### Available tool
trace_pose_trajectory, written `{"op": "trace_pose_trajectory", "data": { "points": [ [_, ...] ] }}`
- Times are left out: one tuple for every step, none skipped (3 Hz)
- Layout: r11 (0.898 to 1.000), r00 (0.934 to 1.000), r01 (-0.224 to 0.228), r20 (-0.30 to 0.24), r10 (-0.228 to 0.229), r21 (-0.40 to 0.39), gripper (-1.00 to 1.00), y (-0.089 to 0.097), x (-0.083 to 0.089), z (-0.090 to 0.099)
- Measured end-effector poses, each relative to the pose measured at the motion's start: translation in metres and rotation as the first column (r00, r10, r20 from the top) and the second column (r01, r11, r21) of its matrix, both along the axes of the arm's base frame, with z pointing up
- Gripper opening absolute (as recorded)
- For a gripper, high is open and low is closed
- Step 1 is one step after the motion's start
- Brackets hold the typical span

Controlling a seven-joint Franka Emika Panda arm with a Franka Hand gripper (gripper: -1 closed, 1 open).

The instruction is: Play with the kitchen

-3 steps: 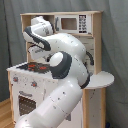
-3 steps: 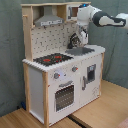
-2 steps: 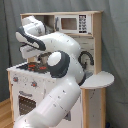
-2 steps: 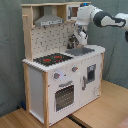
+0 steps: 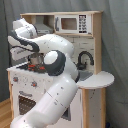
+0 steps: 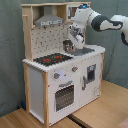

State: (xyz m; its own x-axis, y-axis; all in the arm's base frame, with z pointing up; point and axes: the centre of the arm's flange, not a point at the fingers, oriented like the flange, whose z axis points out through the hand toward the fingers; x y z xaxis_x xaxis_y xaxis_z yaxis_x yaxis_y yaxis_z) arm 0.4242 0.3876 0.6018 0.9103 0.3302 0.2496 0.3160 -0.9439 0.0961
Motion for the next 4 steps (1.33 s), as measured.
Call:
{"op": "trace_pose_trajectory", "data": {
  "points": [
    [0.998, 0.9989, -0.044, 0.016, 0.044, 0.039, -1.00, 0.029, -0.006, 0.001],
    [0.996, 0.9973, -0.071, 0.021, 0.070, 0.060, -1.00, 0.050, -0.008, 0.001],
    [0.992, 0.9951, -0.098, 0.023, 0.096, 0.075, -1.00, 0.069, -0.002, -0.005],
    [0.990, 0.9930, -0.117, 0.022, 0.116, 0.080, -1.00, 0.082, 0.011, -0.013]
  ]
}}
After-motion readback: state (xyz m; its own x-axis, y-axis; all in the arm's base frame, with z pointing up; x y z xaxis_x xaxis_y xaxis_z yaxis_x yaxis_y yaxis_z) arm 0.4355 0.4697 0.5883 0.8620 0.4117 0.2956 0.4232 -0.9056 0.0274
